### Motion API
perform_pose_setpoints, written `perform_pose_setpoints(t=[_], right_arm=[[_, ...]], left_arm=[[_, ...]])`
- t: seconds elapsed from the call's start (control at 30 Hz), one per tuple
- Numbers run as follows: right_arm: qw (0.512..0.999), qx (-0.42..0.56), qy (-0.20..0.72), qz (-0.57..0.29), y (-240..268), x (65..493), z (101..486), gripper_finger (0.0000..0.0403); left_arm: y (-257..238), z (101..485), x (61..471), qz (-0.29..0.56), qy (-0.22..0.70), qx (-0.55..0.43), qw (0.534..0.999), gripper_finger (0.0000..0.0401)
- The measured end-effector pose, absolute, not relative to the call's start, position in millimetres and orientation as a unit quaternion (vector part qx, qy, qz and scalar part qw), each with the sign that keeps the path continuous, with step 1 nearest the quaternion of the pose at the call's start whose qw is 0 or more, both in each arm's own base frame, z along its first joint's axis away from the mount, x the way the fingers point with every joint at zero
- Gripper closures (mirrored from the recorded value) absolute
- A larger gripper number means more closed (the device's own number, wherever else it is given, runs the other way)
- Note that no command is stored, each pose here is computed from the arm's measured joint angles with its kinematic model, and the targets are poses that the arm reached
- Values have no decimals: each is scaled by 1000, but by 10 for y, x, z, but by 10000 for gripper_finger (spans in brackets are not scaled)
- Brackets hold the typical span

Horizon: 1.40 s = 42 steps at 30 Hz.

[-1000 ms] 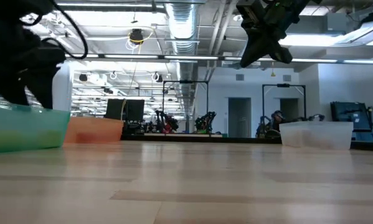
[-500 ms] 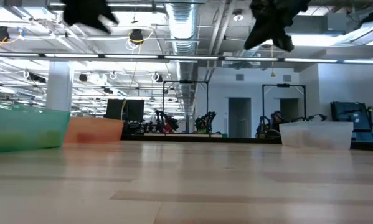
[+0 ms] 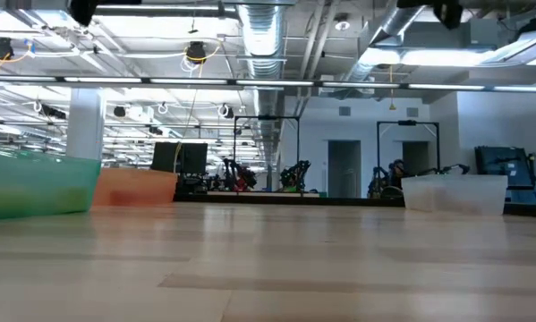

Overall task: Sort & place blocks by color
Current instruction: Return to Home Position

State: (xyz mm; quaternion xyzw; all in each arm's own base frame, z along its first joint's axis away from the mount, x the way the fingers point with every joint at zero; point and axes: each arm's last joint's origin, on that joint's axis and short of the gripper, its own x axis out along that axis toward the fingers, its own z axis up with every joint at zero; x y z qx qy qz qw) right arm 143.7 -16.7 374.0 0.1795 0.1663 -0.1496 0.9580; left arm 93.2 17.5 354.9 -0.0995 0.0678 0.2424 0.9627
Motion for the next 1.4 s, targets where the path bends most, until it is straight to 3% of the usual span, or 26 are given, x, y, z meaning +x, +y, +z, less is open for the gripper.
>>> perform_pose_setpoints(t=[0.13,0.47,0.6,0.93,1.23,1.4], right_arm=[[962,179,130,-159,-159,1246,3579,398],[966,222,-24,-130,-150,1121,2943,400],[962,247,-31,-115,-138,1086,2738,399],[960,255,-55,-98,-118,912,2475,399],[957,257,-87,-104,-121,857,2117,400],[952,271,-109,-97,-127,919,1924,400]], left_arm=[[183,3250,896,247,45,-135,959,392],[158,2668,1007,164,-59,-159,972,401],[156,2584,987,130,-71,-167,975,401],[202,2600,847,152,-111,-176,966,401],[200,2548,849,151,-85,-181,968,401],[207,2310,936,139,-72,-201,967,401]])
